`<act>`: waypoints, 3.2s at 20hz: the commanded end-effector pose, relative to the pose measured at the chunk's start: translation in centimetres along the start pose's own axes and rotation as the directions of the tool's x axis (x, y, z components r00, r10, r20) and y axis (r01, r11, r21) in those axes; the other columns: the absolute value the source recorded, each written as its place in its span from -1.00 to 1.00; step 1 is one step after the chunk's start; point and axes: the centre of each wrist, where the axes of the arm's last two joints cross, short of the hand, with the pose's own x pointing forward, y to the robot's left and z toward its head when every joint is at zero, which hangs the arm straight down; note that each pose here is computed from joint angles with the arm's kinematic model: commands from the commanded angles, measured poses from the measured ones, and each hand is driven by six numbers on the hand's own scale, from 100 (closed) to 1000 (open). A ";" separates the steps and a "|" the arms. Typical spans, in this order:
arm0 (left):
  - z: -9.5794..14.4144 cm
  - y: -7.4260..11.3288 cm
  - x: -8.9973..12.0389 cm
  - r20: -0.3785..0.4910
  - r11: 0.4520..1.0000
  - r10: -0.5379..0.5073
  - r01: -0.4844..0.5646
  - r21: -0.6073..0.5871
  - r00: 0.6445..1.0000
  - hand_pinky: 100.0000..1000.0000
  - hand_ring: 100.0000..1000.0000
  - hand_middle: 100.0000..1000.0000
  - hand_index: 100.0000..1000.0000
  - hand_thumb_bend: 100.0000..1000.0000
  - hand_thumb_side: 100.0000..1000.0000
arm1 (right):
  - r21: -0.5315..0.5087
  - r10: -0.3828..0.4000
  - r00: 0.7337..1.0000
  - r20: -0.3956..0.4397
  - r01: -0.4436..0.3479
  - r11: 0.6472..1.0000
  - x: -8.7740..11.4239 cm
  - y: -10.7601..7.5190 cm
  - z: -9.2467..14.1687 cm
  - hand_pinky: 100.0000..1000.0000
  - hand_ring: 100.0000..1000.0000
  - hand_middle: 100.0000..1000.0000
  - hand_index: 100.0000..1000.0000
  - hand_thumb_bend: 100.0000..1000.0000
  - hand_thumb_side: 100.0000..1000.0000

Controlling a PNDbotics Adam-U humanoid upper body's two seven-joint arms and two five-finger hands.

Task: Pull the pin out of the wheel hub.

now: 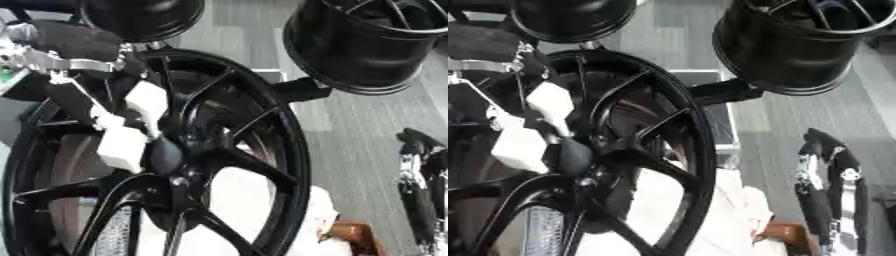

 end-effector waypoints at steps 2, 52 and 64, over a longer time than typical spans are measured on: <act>-0.1 0.6 0.1 0.179 0.965 -0.139 0.173 -0.195 0.974 0.26 -0.06 -0.35 0.23 -1.00 -0.28 | -0.003 -0.005 1.000 0.011 0.005 1.000 0.3 -0.1 -0.2 0.78 0.66 0.30 0.48 -1.00 0.39; 29.0 -6.0 -7.2 -0.600 0.784 0.551 -0.114 0.610 0.580 0.07 -0.18 -0.45 -0.22 -1.00 -0.65 | -0.062 0.058 0.998 0.017 -0.057 0.996 -0.4 -1.8 0.0 0.78 0.66 0.31 0.48 -1.00 0.37; 28.3 -10.7 -7.7 -0.681 0.834 0.541 -0.212 0.510 0.494 0.68 0.70 0.72 0.85 -1.00 -0.63 | -0.061 0.043 0.999 0.017 -0.042 0.997 -0.3 -1.6 -0.1 0.78 0.66 0.31 0.48 -1.00 0.37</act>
